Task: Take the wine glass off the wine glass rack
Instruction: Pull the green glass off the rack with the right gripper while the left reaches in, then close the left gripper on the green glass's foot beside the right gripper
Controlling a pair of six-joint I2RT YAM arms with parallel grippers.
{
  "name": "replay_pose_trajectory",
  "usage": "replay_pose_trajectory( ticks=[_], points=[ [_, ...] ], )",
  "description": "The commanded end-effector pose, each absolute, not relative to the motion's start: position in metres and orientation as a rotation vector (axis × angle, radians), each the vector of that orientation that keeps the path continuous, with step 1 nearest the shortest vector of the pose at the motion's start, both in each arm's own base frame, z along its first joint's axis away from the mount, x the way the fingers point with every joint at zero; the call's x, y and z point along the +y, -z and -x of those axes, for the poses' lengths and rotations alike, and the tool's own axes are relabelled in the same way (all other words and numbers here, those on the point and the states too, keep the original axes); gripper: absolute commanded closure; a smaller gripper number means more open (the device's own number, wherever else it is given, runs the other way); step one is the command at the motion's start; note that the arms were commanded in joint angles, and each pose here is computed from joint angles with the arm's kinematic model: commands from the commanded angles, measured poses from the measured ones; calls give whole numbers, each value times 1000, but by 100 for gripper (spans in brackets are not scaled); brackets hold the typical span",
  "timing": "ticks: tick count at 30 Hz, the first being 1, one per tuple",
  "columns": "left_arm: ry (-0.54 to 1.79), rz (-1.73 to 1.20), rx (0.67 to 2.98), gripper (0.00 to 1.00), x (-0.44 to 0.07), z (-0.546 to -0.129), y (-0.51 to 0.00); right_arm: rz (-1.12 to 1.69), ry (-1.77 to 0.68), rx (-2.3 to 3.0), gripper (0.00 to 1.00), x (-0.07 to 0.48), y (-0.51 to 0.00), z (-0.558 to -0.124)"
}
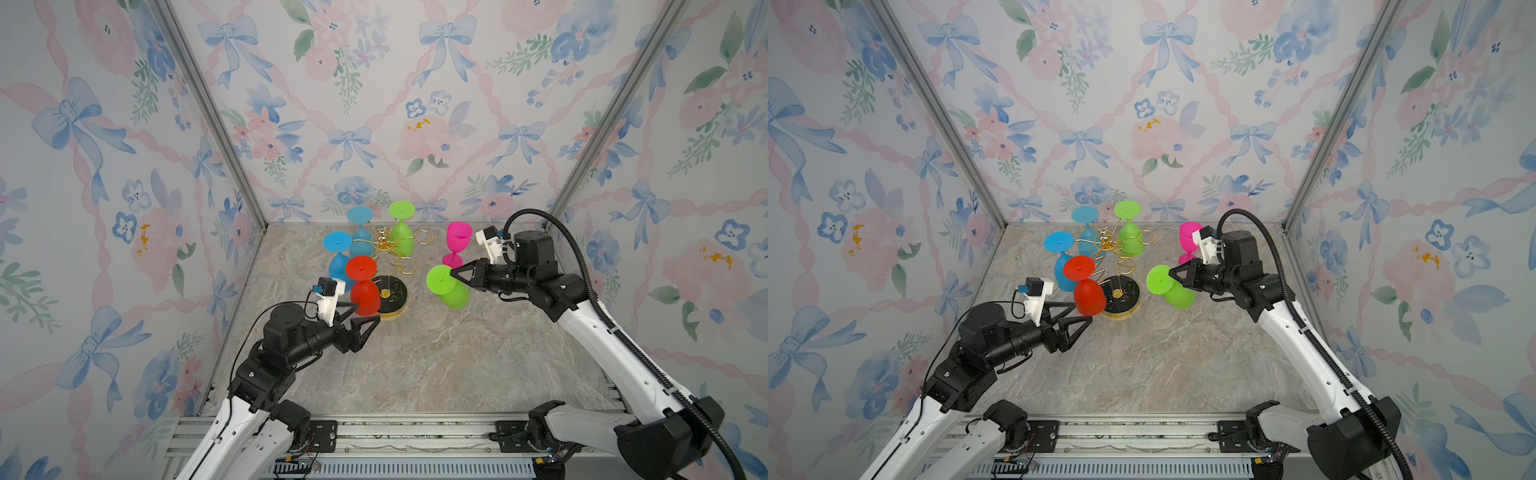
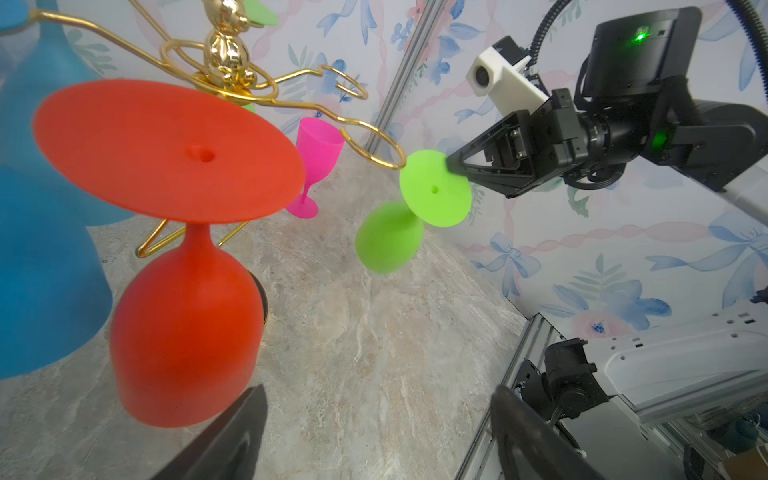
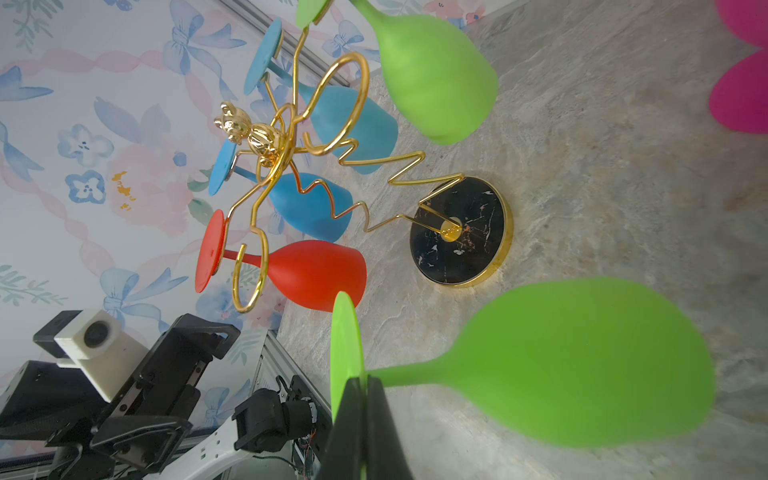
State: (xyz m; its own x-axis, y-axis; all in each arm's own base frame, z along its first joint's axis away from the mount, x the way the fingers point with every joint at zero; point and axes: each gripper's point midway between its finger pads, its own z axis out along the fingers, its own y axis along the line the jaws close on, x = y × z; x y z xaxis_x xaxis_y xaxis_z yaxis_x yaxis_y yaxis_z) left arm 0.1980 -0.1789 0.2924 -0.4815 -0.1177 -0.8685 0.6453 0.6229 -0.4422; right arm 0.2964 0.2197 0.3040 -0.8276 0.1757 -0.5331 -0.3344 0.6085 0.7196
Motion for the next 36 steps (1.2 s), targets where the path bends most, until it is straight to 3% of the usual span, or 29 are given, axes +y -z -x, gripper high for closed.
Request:
replay_pose_trajectory(
  ticks=[1,13,19,36],
  points=[
    [1095,-450,1797,15,-189,-183,-317,220,-1144,2225,100,221,-307,-284],
    [1338,-490,1681,17,-258,-170,-326,399,-1114,2108,100,223,-319,-253],
    [1376,-478,1710,25,-290,-176,-322,456,-1095,2039,100,217,-326,-236],
    [1531,-500,1664,37,-327,-179,-350,613,-1127,1836,100,222,-351,-191]
  ],
)
